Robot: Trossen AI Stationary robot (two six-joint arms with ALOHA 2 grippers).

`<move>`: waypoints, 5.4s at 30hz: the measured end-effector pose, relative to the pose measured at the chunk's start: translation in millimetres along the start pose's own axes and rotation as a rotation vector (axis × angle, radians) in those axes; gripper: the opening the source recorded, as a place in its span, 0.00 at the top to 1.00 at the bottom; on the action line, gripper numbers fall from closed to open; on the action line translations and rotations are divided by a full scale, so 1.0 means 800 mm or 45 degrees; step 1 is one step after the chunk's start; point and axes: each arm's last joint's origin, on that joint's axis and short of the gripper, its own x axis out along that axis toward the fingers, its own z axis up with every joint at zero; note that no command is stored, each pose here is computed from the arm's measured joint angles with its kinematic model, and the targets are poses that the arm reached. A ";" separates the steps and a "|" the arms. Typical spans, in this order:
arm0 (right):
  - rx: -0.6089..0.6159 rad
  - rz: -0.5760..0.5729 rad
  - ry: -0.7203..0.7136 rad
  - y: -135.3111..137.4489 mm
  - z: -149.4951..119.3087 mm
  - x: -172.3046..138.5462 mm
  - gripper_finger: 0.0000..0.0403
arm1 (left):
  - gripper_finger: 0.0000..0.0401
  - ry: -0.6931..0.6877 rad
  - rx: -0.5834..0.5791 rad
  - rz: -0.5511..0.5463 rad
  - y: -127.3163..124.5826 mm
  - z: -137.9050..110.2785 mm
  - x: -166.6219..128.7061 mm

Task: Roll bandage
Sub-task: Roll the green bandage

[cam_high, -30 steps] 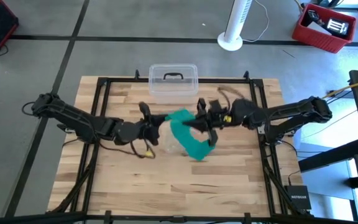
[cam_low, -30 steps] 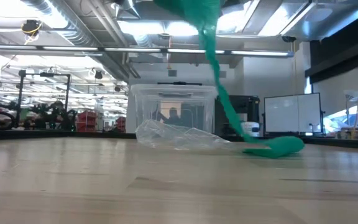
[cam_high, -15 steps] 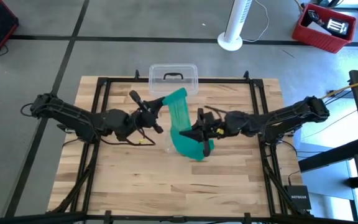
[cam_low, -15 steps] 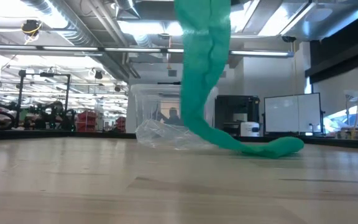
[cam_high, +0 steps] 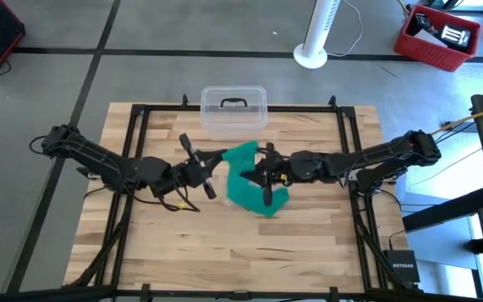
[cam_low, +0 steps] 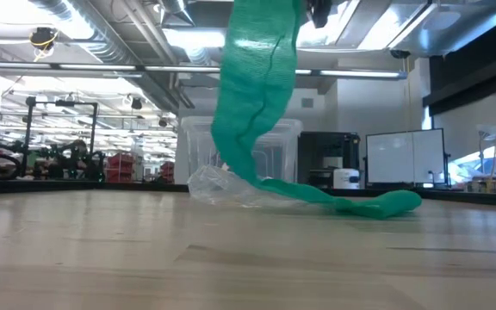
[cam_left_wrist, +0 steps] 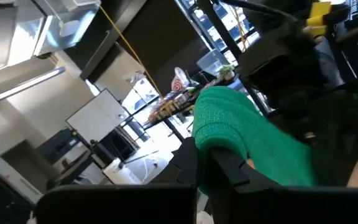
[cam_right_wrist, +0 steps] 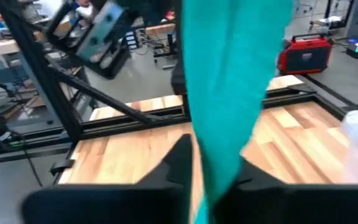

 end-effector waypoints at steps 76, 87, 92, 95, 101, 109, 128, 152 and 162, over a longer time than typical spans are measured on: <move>-0.983 -0.144 0.031 -0.025 0.082 -0.021 0.99 | 1.00 0.403 -0.361 -0.666 -0.059 -0.042 -0.045; -1.105 0.016 0.076 0.052 0.065 -0.036 0.99 | 0.99 0.654 -0.348 -0.284 -0.035 -0.078 -0.022; -1.083 0.043 0.151 0.073 0.051 -0.045 0.99 | 0.99 0.652 -0.299 -0.195 -0.023 -0.081 -0.015; -1.006 0.062 0.225 0.075 0.042 -0.046 0.97 | 0.99 0.621 -0.243 -0.139 -0.017 -0.079 -0.010; -0.741 0.106 0.408 0.077 0.011 -0.030 0.74 | 0.99 0.511 -0.169 -0.125 -0.013 -0.067 -0.003; -0.533 -0.001 0.576 0.074 -0.013 -0.022 0.38 | 0.99 0.490 -0.011 -0.171 -0.013 -0.066 -0.002; -0.218 -0.095 0.608 0.058 0.022 -0.026 0.26 | 0.98 0.470 0.091 -0.188 -0.012 -0.065 0.000; -0.400 -0.030 0.553 -0.054 -0.062 -0.007 0.26 | 0.99 0.421 0.146 -0.324 -0.025 -0.058 -0.015; -0.245 0.286 0.291 -0.051 -0.091 0.017 0.26 | 0.98 0.368 0.099 -0.358 -0.027 -0.051 -0.017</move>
